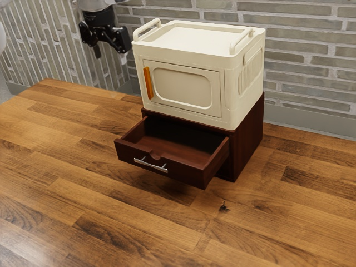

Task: Push the drawer handle with one arm to close the drawer

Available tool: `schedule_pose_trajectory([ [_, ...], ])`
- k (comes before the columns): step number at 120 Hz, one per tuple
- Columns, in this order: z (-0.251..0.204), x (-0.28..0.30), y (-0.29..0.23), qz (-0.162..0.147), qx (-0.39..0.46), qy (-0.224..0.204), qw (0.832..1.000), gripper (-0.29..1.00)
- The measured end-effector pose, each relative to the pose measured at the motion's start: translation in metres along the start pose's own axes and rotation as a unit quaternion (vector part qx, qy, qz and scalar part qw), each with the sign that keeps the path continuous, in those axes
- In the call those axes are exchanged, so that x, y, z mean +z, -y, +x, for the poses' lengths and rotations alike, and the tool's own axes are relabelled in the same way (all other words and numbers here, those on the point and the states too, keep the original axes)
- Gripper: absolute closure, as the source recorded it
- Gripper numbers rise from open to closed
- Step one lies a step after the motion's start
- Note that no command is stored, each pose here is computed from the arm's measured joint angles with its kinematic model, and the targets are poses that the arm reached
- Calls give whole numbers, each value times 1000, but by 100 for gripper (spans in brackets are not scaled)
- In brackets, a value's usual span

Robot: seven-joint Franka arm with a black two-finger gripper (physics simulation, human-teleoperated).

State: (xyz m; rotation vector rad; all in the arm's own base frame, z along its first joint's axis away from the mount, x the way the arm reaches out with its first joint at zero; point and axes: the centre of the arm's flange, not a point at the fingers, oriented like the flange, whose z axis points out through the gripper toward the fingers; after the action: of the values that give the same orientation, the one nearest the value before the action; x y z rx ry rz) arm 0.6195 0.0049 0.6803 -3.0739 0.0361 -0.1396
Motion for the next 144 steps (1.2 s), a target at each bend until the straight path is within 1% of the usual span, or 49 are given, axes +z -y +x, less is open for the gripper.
schedule_pose_trajectory([
  [16, -2, 2, 2, 3, 5, 12, 1000, 0],
  [22, -3, 4, 11, -4, -2, 16, 1000, 0],
  [26, -9, -8, 17, -9, -6, 8, 1000, 0],
  [30, -35, -54, 24, -16, -12, -27, 999, 0],
  [35, -89, -116, 24, -37, -13, -67, 997, 0],
  [38, -124, -139, 24, -48, -14, -77, 996, 0],
  [41, -157, -149, 24, -57, -17, -76, 995, 0],
  [48, -235, -143, 14, -69, -26, -56, 996, 0],
  [54, -291, -120, 1, -64, -41, -37, 996, 0],
  [58, -313, -100, -15, -55, -44, -22, 997, 0],
  [63, -329, -72, -43, -43, -37, -1, 998, 0],
  [70, -338, -37, -66, -38, -33, 24, 998, 0],
  [78, -344, -20, -81, -39, -35, 31, 998, 0],
  [92, -346, 9, -80, -50, -54, 45, 996, 0],
  [98, -350, 28, -72, -56, -67, 52, 995, 3],
  [105, -354, 61, -63, -59, -78, 67, 993, 12],
  [111, -355, 81, -59, -56, -81, 75, 992, 23],
  [126, -356, 128, -59, -35, -71, 87, 993, 48],
  [135, -350, 145, -55, -27, -64, 81, 994, 59],
  [144, -336, 161, -52, -21, -51, 80, 995, 66],
])
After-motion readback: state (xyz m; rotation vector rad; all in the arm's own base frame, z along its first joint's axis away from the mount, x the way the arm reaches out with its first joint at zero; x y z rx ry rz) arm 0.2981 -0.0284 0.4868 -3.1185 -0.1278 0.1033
